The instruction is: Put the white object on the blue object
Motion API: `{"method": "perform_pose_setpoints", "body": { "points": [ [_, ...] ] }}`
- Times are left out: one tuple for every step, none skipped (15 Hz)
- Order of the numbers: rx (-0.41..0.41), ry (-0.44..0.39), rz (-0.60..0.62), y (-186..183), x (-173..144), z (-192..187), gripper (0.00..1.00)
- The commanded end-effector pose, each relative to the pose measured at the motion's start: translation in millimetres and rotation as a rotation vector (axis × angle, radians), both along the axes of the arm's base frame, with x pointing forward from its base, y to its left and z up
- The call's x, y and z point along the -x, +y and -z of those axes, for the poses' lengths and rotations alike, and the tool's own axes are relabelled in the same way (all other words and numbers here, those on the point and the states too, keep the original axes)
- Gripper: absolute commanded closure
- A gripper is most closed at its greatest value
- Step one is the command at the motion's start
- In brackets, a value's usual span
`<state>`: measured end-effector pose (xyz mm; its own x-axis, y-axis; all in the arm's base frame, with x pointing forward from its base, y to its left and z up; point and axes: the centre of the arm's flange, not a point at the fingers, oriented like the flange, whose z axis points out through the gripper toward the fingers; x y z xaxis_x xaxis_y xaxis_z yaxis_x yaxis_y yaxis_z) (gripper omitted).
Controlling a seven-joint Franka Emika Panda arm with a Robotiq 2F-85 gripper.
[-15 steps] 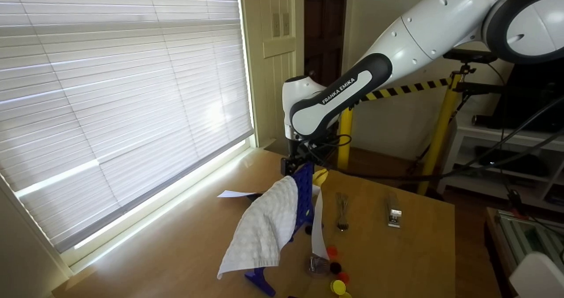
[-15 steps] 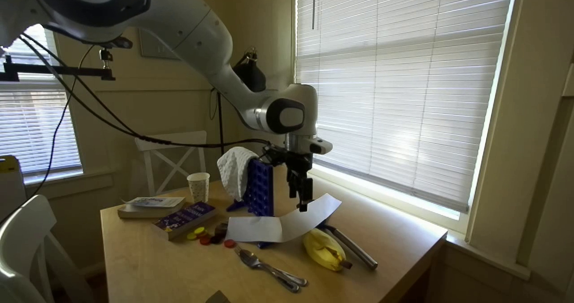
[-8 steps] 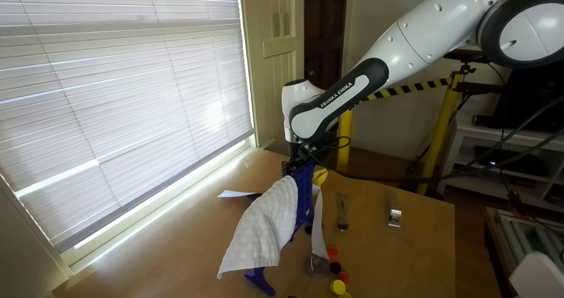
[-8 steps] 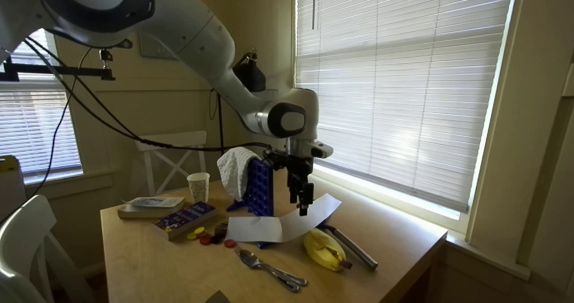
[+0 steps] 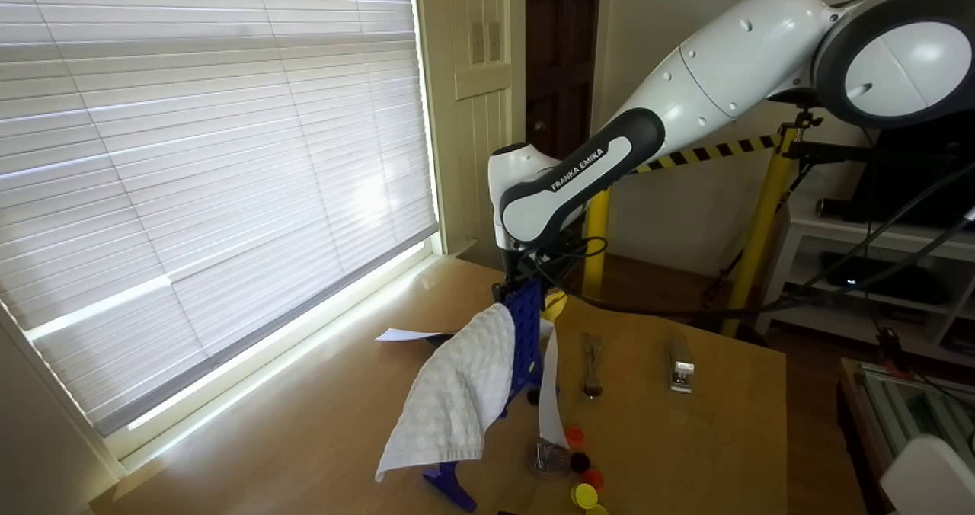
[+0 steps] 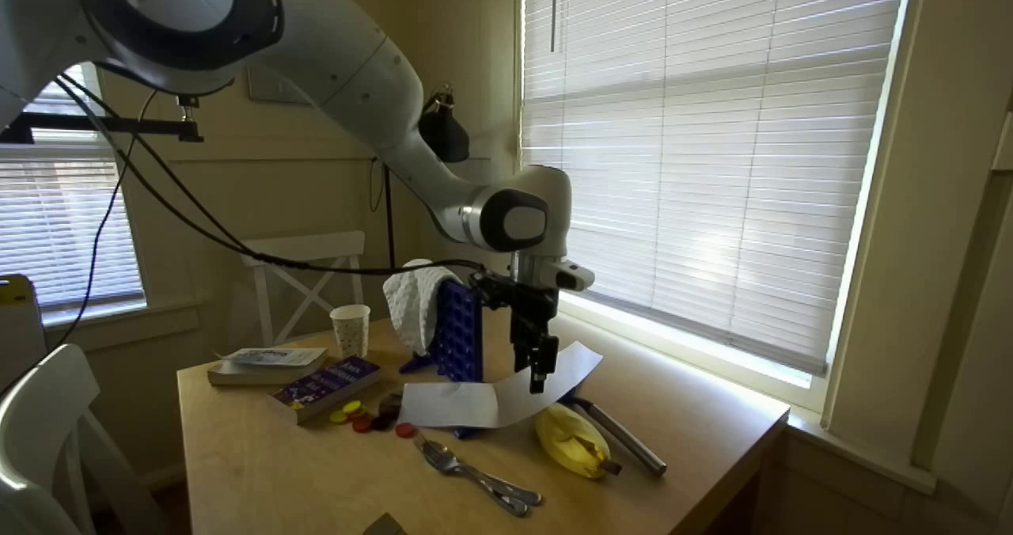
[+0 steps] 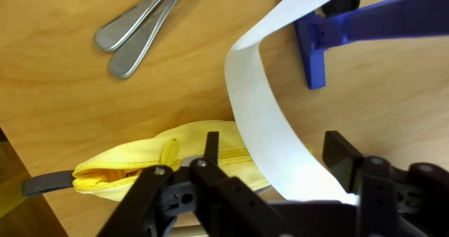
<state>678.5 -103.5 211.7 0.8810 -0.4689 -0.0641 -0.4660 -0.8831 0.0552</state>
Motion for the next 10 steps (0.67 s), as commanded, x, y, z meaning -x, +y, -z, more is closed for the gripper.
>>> {"method": "perform_pose_setpoints", "body": {
  "points": [
    [-0.041, 0.017, -0.003, -6.5, -12.9, 3.4, 0.22],
    [-0.046, 0.020, -0.002, -7.2, -13.6, 3.9, 0.22],
    [-0.050, 0.023, -0.002, -7.5, -13.6, 5.1, 0.22],
    [-0.055, 0.026, -0.002, -8.1, -13.5, 6.4, 0.24],
    [-0.061, 0.030, -0.001, -8.9, -13.7, 7.7, 0.24],
    [-0.065, 0.032, 0.001, -10.0, -13.6, 9.2, 0.26],
    [-0.070, 0.035, 0.001, -11.5, -14.2, 10.6, 0.25],
    [-0.075, 0.037, 0.002, -12.8, -14.3, 12.2, 0.26],
    [-0.080, 0.037, 0.001, -13.7, -14.5, 13.5, 0.26],
    [-0.083, 0.037, -0.001, -14.7, -14.6, 14.9, 0.27]
  ]
}}
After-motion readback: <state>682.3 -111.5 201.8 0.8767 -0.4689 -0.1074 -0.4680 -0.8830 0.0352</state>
